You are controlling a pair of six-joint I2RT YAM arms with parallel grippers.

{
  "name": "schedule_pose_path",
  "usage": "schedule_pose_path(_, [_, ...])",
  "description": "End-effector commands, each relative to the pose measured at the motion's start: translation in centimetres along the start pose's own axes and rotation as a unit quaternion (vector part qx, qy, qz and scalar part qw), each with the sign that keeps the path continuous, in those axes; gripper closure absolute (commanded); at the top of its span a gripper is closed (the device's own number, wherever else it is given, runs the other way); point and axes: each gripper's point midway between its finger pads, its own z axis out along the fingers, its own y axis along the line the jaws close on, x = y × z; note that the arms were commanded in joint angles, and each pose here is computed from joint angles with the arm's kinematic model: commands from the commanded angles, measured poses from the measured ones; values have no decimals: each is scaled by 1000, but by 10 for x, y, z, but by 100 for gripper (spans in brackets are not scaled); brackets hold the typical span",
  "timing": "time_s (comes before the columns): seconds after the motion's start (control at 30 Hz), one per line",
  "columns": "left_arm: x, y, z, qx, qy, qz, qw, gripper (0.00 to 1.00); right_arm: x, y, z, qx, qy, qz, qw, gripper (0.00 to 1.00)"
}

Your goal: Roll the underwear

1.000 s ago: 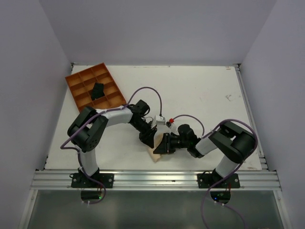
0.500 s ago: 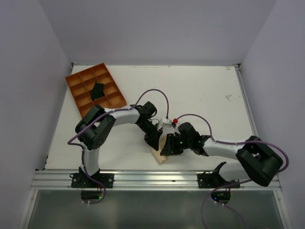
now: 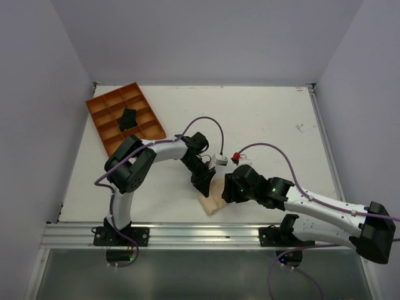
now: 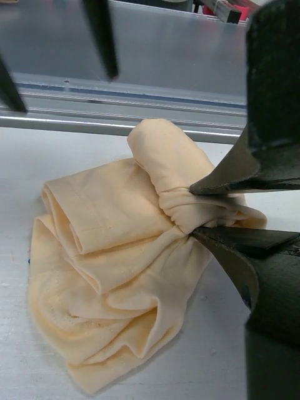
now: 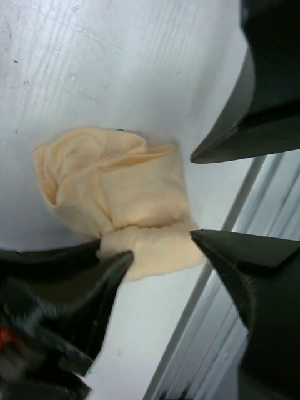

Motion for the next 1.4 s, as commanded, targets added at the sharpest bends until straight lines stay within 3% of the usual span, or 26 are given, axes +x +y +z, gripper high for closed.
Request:
schedule_pose_path(0.0, [23, 30, 8, -58, 62, -5, 996, 81, -20, -4, -17, 101, -46, -52, 992, 49])
schedule_pose_path(0.03, [22, 30, 8, -59, 62, -5, 996, 81, -35, 8, -22, 111, -72, -62, 989, 46])
schedule_pose_path(0.37, [22, 33, 10, -64, 66, -15, 996, 81, 4, 68, 16, 189, -9, -274, 943, 41])
schedule_pose_path(0.63, [25, 33, 10, -64, 71, -20, 995, 81, 14, 60, 45, 249, 35, -348, 903, 40])
schedule_pose_path(1.0, [28, 33, 10, -66, 75, -29, 995, 80, 31, 59, 67, 251, 77, -384, 885, 43])
schedule_pose_path(1.13, [32, 32, 10, -68, 76, -37, 994, 77, 43, 55, 70, 229, 88, -375, 894, 54])
schedule_pose_path(1.2, [30, 27, 11, -58, 67, -39, 995, 71, 49, 48, 68, 216, 97, -366, 900, 61])
schedule_pose_path(1.37, [15, 19, 3, -51, 35, -41, 997, 65, 63, 42, 74, 146, 121, -297, 936, 69])
